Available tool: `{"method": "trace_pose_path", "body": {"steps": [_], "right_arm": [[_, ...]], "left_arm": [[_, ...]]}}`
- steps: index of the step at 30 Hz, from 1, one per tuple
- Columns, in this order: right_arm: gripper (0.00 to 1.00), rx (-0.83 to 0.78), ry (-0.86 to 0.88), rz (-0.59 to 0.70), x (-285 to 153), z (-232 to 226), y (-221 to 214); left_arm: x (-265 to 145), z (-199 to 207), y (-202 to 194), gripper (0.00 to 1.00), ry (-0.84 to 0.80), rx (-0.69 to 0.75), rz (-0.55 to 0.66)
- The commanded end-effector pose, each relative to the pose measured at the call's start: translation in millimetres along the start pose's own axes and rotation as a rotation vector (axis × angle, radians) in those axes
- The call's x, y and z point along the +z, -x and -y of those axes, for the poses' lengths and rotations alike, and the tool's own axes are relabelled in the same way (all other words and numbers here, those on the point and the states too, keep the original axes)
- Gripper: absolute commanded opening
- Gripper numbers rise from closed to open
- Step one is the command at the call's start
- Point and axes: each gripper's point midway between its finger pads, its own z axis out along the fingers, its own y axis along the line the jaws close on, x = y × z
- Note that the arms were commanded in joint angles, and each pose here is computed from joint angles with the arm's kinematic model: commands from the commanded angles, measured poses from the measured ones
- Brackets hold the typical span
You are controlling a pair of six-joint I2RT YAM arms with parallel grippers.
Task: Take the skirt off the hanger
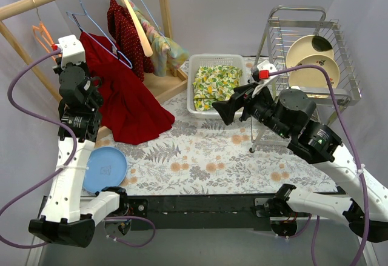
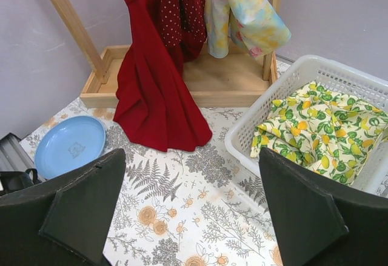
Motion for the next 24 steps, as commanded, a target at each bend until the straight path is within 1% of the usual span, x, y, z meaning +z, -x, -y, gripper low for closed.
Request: {"method": "trace_pose_path", "body": {"steps": [1, 3, 4, 6, 7, 8, 10, 11, 12, 14, 15, 16, 17, 18, 19, 20, 21, 22, 24], "right_arm": [[0.98, 0.017, 0.019, 0.070, -12, -3, 15], [0.98, 0.018, 0.022, 0.068, -14, -3, 14], [0.98, 0.018, 0.028, 0.064, -13, -4, 14], [0.98, 0.017, 0.034, 0.057, -15, -6, 13], [0.98, 0.017, 0.040, 0.061, -16, -7, 15], [0.98, 0.017, 0.042, 0.063, -17, -7, 16], [0.98, 0.021, 0.057, 0.069, -19, -10, 19], [0.98, 0.024, 0.065, 0.073, -20, -12, 21], [0.98, 0.027, 0.069, 0.074, -21, -12, 22], [0.98, 0.037, 0.085, 0.076, -23, -16, 25], [0.98, 0.041, 0.087, 0.077, -24, -16, 25], [0.98, 0.047, 0.086, 0.078, -24, -16, 26], [0.97, 0.050, 0.085, 0.080, -24, -16, 26], [0.97, 0.061, 0.085, 0.079, -24, -16, 25], [0.97, 0.065, 0.086, 0.079, -24, -16, 25], [0.97, 0.071, 0.090, 0.078, -25, -18, 25], [0.97, 0.080, 0.095, 0.077, -25, -19, 25], [0.96, 0.083, 0.105, 0.076, -26, -20, 26], [0.96, 0.093, 0.108, 0.066, -26, -21, 21]], "left_arm": [[-3, -16, 12, 0.00, 0.050, -0.032, -0.006], [-6, -20, 8, 0.00, 0.066, -0.039, -0.026], [-7, -23, 8, 0.02, 0.073, -0.044, -0.027], [-11, -26, 7, 0.13, 0.076, -0.056, -0.038], [-12, -28, 11, 0.35, 0.080, -0.065, -0.035], [-14, -31, 12, 0.45, 0.086, -0.071, -0.035], [-18, -36, 18, 0.63, 0.086, -0.091, -0.027], [-19, -36, 20, 0.74, 0.080, -0.097, -0.026], [-21, -34, 21, 0.82, 0.058, -0.094, -0.031], [-24, -36, 32, 0.98, 0.051, -0.144, -0.019], [-25, -34, 31, 0.98, 0.030, -0.148, -0.034], [-26, -30, 32, 0.98, 0.015, -0.194, -0.045], [-31, -32, 47, 0.98, -0.004, -0.255, -0.030], [-35, -27, 41, 0.98, -0.036, -0.261, -0.068], [-39, -15, 47, 0.98, -0.120, -0.294, -0.070], [-43, -7, 50, 0.98, -0.162, -0.351, -0.080], [-49, -3, 54, 0.98, -0.209, -0.371, -0.088], [-57, 13, 59, 0.98, -0.316, -0.393, -0.094], [-67, 23, 67, 0.98, -0.390, -0.442, -0.106]]}}
